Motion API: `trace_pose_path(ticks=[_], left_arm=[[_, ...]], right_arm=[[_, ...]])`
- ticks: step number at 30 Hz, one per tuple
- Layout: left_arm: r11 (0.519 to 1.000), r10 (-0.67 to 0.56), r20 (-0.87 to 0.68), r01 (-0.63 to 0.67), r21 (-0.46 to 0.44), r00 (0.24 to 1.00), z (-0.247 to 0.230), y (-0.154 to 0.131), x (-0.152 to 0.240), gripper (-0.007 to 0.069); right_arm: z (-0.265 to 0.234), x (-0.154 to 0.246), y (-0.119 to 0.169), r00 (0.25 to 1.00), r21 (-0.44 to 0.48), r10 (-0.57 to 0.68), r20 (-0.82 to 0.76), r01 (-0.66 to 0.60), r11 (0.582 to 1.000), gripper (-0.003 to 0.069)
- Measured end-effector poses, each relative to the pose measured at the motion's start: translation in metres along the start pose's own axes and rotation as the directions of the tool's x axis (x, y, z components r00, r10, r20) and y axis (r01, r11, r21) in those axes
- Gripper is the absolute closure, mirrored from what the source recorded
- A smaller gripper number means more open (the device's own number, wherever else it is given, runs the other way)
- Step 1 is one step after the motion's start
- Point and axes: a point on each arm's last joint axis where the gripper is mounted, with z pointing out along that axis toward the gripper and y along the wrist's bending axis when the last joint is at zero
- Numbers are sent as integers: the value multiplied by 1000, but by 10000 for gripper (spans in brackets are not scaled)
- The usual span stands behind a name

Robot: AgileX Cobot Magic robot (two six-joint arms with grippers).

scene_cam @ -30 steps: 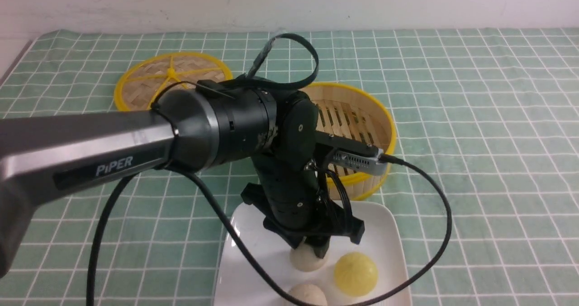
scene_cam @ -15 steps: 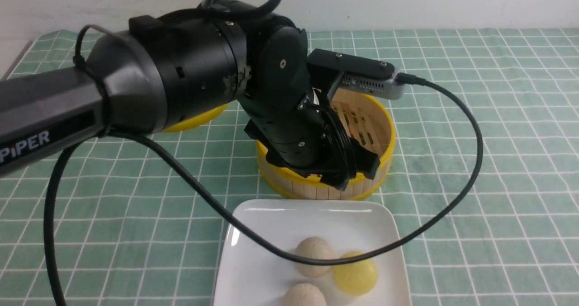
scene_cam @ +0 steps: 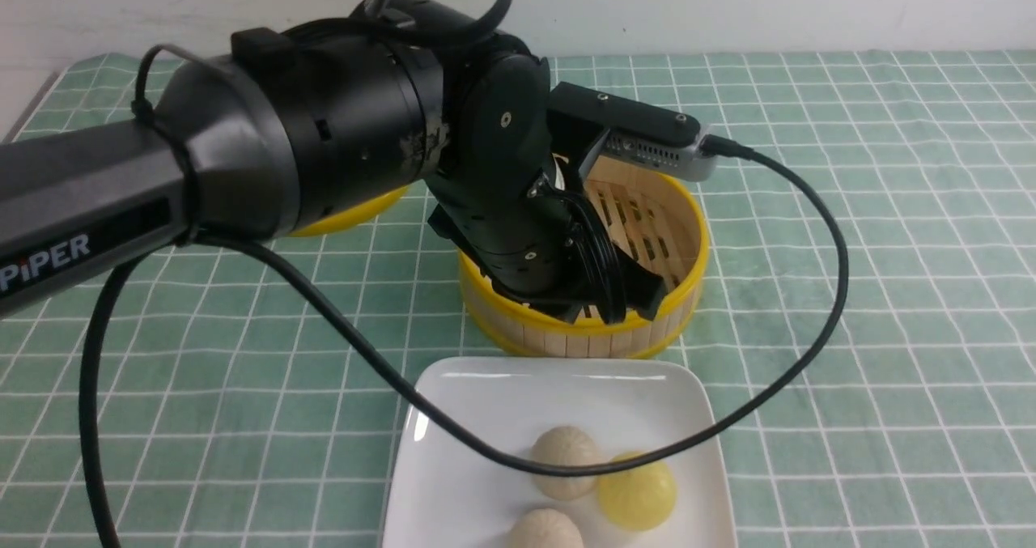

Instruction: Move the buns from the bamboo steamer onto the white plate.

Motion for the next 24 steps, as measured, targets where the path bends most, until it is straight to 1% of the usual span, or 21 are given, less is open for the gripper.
trace_pose_path(ticks=[11,24], left_arm=[[1000,0,-33,0,-6,999,0,1,3,624],[1000,-1,-63,0,-11,998,0,1,6,610]], right_arm=[[0,-1,0,1000,4,-20,11,20,1000,669],[0,-1,0,1000,3,-20,13,20,1000,662]])
